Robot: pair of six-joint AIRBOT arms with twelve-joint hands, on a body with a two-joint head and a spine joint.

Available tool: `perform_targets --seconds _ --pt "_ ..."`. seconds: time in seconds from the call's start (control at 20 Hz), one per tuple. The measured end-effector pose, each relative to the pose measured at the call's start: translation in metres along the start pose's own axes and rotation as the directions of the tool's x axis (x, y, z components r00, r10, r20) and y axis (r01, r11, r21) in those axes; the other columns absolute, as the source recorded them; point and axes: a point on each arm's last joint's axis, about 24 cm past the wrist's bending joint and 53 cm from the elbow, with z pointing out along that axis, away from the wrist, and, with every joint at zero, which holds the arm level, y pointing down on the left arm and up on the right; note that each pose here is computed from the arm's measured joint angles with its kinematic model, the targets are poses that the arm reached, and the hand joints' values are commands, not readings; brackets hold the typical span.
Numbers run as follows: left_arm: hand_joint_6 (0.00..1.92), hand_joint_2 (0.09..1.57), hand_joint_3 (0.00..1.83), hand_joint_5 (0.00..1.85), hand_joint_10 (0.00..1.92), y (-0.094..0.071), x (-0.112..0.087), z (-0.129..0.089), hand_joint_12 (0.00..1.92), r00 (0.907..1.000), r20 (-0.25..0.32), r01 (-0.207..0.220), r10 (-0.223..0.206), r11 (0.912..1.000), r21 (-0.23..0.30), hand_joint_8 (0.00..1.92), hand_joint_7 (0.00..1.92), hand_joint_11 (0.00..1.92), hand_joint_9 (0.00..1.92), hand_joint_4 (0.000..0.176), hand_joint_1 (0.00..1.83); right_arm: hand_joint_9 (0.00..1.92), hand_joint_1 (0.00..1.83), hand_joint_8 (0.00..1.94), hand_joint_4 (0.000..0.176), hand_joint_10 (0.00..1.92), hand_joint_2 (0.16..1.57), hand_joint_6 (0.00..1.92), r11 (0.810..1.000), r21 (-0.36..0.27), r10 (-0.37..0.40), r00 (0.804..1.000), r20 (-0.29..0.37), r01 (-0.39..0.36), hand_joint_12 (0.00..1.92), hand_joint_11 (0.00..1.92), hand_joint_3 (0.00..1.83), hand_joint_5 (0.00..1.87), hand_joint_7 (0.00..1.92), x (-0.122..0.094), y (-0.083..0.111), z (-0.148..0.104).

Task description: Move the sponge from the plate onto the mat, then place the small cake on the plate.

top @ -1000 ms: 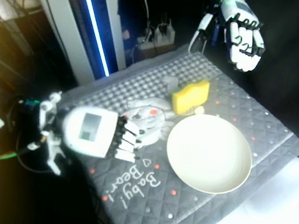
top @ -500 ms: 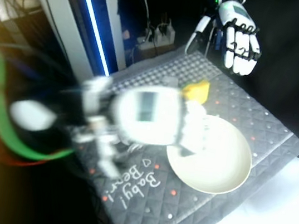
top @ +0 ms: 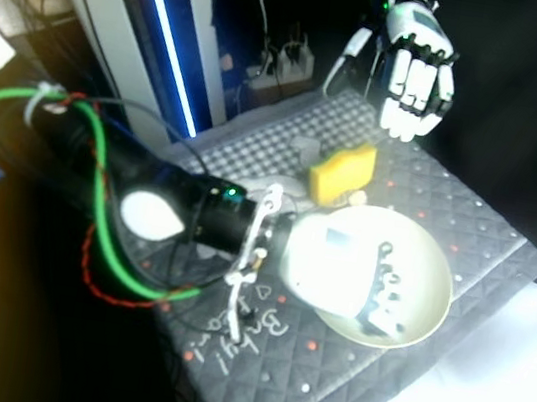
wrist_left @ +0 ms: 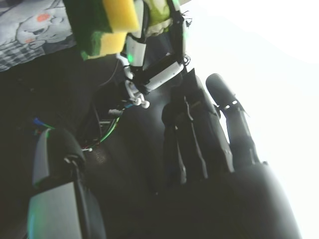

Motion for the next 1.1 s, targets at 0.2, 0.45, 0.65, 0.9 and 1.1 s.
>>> perform_targets --seconds 0.2,0.45,0.65,0.9,1.1 --pt "0.0 0.81 0.0 0.3 0.0 -0.001 -0.003 0.0 0.99 0.9999 0.015 0.004 -0.004 1.0 0.004 0.0 0.23 0.0 0.24 0.009 0.78 0.22 0.76 0.0 0.132 0.0 0.82 0.0 0.989 -0.124 0.086 0.993 0.076 -0.076 0.77 0.0 0.0 0.12 0.17 -0.04 0.033 -0.011" --pt "0.0 0.79 0.0 0.22 0.0 0.002 -0.014 -0.009 0.75 0.9991 0.042 0.008 -0.008 0.9999 -0.014 0.0 0.14 0.0 0.11 0.017 0.77 0.04 0.77 0.01 0.155 0.01 0.84 0.0 0.976 -0.21 0.099 0.975 0.199 -0.056 0.39 0.0 0.0 0.07 0.06 -0.112 0.027 -0.084" --pt "0.0 0.78 0.0 0.04 0.0 0.006 -0.036 -0.023 0.3 0.993 0.118 0.009 -0.005 0.9994 -0.033 0.0 0.0 0.0 0.0 0.092 0.74 0.04 0.73 0.01 0.159 0.01 0.82 0.0 0.961 -0.259 0.168 0.948 0.27 -0.096 0.0 0.0 0.0 0.11 0.1 -0.13 0.011 -0.14" --pt "0.01 0.8 0.01 0.05 0.0 0.004 -0.041 -0.036 0.0 0.9853 0.166 0.046 -0.041 0.9987 -0.024 0.0 0.0 0.0 0.0 0.116 0.81 0.01 0.83 0.0 0.175 0.0 0.85 0.02 0.936 -0.29 0.268 0.938 0.22 -0.2 0.01 0.01 0.0 0.18 0.11 -0.075 -0.004 -0.212" --pt "0.0 0.8 0.01 0.01 0.0 0.003 -0.049 -0.044 0.06 0.9738 0.21 0.089 -0.086 0.9961 -0.004 0.0 0.0 0.13 0.0 0.131 0.64 0.09 0.82 0.0 0.172 0.01 0.78 0.0 0.924 -0.255 0.359 0.878 0.317 -0.285 0.0 0.0 0.0 0.19 0.15 -0.066 -0.03 -0.269"
